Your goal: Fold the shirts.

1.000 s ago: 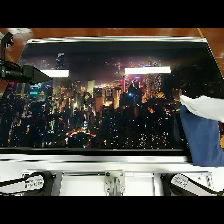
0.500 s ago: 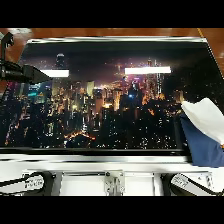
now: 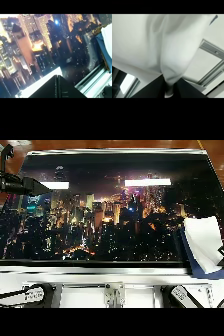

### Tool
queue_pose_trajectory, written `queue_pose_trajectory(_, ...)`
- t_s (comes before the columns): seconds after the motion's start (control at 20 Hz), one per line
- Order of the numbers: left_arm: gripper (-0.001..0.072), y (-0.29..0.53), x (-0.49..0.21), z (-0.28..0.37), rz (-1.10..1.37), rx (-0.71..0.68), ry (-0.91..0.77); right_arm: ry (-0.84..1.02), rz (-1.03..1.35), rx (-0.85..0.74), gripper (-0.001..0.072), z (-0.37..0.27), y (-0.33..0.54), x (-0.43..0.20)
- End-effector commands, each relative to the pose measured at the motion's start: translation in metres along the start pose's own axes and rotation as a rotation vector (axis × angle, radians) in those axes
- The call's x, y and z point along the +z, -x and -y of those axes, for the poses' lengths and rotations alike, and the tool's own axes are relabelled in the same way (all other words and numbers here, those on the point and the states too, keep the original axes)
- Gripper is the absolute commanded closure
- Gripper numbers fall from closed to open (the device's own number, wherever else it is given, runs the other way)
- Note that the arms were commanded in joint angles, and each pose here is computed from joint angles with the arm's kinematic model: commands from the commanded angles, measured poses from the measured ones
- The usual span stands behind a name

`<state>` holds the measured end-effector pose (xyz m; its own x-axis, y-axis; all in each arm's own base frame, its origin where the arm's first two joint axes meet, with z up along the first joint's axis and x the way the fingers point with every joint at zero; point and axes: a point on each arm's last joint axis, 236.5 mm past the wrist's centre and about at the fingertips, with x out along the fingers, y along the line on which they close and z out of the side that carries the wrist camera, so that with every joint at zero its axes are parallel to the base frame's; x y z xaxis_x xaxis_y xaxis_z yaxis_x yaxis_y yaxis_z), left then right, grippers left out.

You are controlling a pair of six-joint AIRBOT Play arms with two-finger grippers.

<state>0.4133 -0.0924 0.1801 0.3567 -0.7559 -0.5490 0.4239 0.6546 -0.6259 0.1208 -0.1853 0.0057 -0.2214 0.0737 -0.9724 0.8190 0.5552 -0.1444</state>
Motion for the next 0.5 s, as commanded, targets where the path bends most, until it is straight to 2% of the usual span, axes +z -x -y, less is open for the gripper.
queue_pose_trajectory(0.0, 0.0666, 0.000, 0.000, 0.000, 0.001, 0.000, 0.000, -0.070, -0.001, 0.048, 0.0231, 0.005, -0.023, -0.005)
queue_pose_trajectory(0.05, 0.0666, 0.000, 0.000, 0.000, 0.001, 0.001, 0.000, -0.038, 0.011, 0.049, 0.0100, 0.007, -0.020, -0.002)
queue_pose_trajectory(0.15, 0.0666, 0.000, 0.002, -0.001, 0.010, 0.005, 0.000, -0.013, 0.077, 0.031, 0.0089, 0.013, -0.002, 0.012)
queue_pose_trajectory(0.25, 0.0666, -0.001, 0.009, -0.003, 0.034, 0.018, 0.001, -0.009, 0.258, 0.062, 0.0090, 0.012, 0.045, 0.049)
queue_pose_trajectory(0.35, 0.0667, -0.009, 0.014, -0.014, 0.049, 0.090, 0.051, 0.026, 0.553, 0.235, 0.0105, -0.023, 0.125, 0.096)
queue_pose_trajectory(0.45, 0.0668, -0.029, -0.004, -0.037, -0.042, 0.274, 0.050, 0.153, 0.778, 0.398, 0.0105, -0.080, 0.199, 0.112)
